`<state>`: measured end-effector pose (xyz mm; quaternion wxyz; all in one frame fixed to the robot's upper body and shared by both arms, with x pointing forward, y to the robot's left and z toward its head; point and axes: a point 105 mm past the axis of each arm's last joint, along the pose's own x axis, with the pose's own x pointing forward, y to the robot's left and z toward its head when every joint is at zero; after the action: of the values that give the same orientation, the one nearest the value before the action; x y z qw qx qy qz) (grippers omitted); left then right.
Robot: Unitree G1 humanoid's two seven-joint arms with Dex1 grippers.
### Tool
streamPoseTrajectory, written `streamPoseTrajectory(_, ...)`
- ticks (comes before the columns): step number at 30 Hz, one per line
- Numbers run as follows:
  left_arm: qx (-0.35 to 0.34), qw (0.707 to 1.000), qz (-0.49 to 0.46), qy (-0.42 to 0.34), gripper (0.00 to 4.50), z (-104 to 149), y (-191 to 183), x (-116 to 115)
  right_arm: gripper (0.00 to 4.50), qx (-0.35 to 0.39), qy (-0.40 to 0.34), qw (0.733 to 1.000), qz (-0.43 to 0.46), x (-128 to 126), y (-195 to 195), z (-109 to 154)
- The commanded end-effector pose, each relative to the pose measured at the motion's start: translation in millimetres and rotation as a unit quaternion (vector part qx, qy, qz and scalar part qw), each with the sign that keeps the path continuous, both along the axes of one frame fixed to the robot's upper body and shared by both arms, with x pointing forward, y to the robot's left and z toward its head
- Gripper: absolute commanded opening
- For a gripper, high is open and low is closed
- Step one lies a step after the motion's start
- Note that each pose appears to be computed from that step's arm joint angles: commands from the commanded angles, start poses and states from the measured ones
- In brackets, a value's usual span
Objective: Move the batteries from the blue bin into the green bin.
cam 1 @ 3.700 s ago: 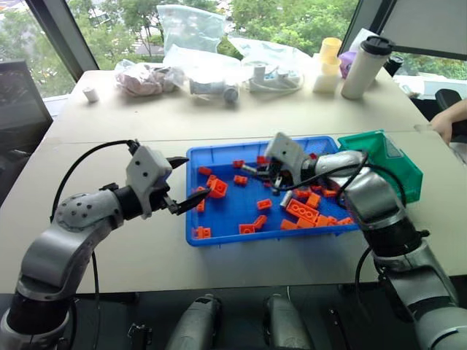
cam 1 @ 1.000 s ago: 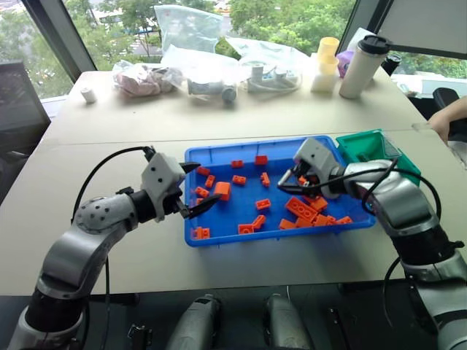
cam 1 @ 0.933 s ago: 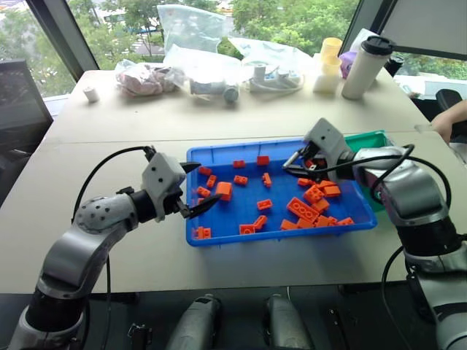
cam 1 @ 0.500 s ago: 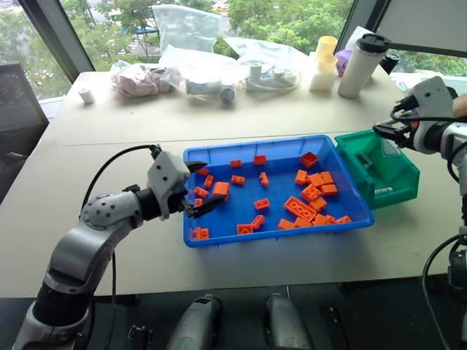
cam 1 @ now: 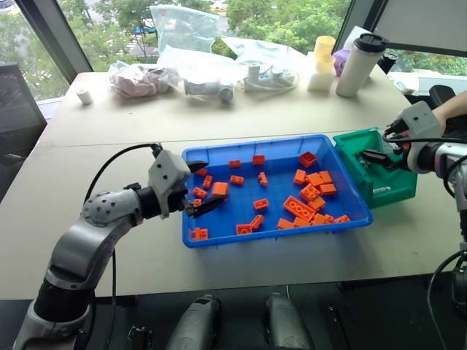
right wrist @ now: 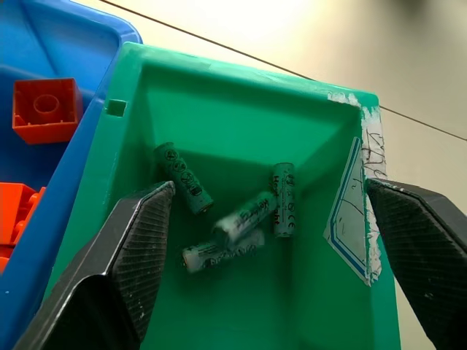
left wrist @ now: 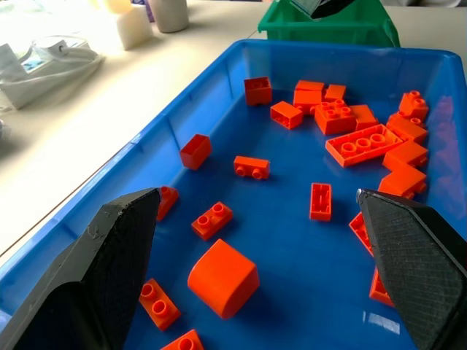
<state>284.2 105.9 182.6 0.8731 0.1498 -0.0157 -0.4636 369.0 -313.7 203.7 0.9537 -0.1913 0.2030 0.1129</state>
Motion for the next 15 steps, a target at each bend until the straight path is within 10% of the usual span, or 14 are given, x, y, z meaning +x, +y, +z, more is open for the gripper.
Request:
streamPoseTrajectory(1,-0.002,1.0,-0.003,-0.027,4.5,13.0,1.0,-1.9,4.41,0.004,-0.054,0.992,0.111,-7.7,38.9,35.2)
streamPoseTrajectory(8,-0.005,1.0,0.003,-0.03,4.5,17.6,4.9,0.2,4.41,0.02,-0.014,0.951,0.308,-46.0,112.0,21.3)
streamPoseTrajectory(15,-0.006,1.0,0.008,-0.03,4.5,19.0,7.3,1.3,4.41,0.01,-0.005,0.944,0.328,-49.5,123.5,13.1)
